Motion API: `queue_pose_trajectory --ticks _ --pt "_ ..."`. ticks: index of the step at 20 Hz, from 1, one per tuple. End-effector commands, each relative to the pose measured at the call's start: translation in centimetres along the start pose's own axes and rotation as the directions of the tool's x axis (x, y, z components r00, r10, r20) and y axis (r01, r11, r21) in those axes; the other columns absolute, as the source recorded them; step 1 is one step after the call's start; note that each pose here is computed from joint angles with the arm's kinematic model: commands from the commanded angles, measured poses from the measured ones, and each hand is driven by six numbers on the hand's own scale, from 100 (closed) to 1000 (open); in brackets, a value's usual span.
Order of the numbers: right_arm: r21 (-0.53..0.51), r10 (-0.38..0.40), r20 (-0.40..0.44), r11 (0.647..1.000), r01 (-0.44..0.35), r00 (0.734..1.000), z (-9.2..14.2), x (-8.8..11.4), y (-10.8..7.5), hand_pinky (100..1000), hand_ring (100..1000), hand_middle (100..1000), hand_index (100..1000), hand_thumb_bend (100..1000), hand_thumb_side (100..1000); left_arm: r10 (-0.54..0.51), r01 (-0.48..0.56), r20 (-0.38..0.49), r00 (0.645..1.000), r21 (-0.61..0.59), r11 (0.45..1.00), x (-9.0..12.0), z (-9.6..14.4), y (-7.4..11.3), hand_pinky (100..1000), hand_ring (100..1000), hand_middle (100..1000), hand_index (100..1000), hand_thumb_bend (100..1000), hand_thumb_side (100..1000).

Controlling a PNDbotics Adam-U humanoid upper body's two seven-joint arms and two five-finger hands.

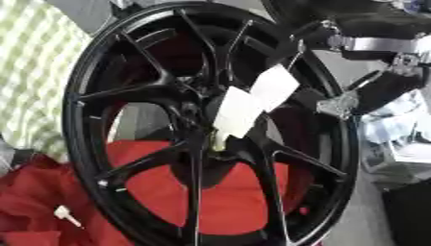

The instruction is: Pull the pin out of the wheel hub.

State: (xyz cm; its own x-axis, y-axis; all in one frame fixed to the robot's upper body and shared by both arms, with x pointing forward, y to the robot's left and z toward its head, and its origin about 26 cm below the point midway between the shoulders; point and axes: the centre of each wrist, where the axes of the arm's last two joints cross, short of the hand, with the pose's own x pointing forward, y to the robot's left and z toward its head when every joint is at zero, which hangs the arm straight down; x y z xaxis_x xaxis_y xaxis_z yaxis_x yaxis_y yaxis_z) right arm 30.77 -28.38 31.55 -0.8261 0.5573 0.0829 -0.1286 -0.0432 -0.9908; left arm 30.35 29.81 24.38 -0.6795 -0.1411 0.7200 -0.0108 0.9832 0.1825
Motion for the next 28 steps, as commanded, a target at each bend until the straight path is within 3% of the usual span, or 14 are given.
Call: queue_pose_trajectory --ticks 1,7,12,18,23,28 --pt "-0.013 0.027 -0.018 1.000 -0.027 0.999 0.3 -0.2 -0.8 934 866 826 916 100 258 -0.016 0.017 0.033 0.999 -0.014 1.000 1.0 -0.4 0.1 609 681 655 802 100 746" --pt "-0.032 0.016 -0.023 0.999 -0.017 1.000 0.1 -0.5 -0.7 929 855 807 903 100 246 -0.023 0.023 0.031 0.999 -0.015 1.000 0.9 -0.4 0.1 609 680 653 797 100 749" --pt "-0.030 0.007 -0.022 1.000 -0.008 1.000 -0.1 -0.6 -0.6 917 839 709 851 100 241 -0.028 0.028 0.031 0.999 -0.012 1.000 0.9 -0.3 0.1 609 681 654 797 100 751" --pt "-0.015 -0.004 -0.025 1.000 0.004 1.000 -0.3 -0.7 -0.3 914 836 653 828 100 246 -0.027 0.027 0.033 0.999 -0.009 1.000 0.9 -0.4 0.1 609 681 654 797 100 752" --pt "-0.024 -0.028 -0.014 0.999 0.028 1.000 0.4 -0.3 0.6 894 787 489 673 100 241 -0.030 0.030 0.030 0.999 0.001 1.000 0.9 -0.3 0.2 610 681 654 797 100 752" --pt "-0.077 -0.066 -0.013 0.995 0.065 0.998 1.3 0.4 1.1 851 667 349 509 100 232 -0.031 0.031 0.034 0.999 0.000 1.000 0.9 -0.4 0.2 611 682 654 797 100 751"
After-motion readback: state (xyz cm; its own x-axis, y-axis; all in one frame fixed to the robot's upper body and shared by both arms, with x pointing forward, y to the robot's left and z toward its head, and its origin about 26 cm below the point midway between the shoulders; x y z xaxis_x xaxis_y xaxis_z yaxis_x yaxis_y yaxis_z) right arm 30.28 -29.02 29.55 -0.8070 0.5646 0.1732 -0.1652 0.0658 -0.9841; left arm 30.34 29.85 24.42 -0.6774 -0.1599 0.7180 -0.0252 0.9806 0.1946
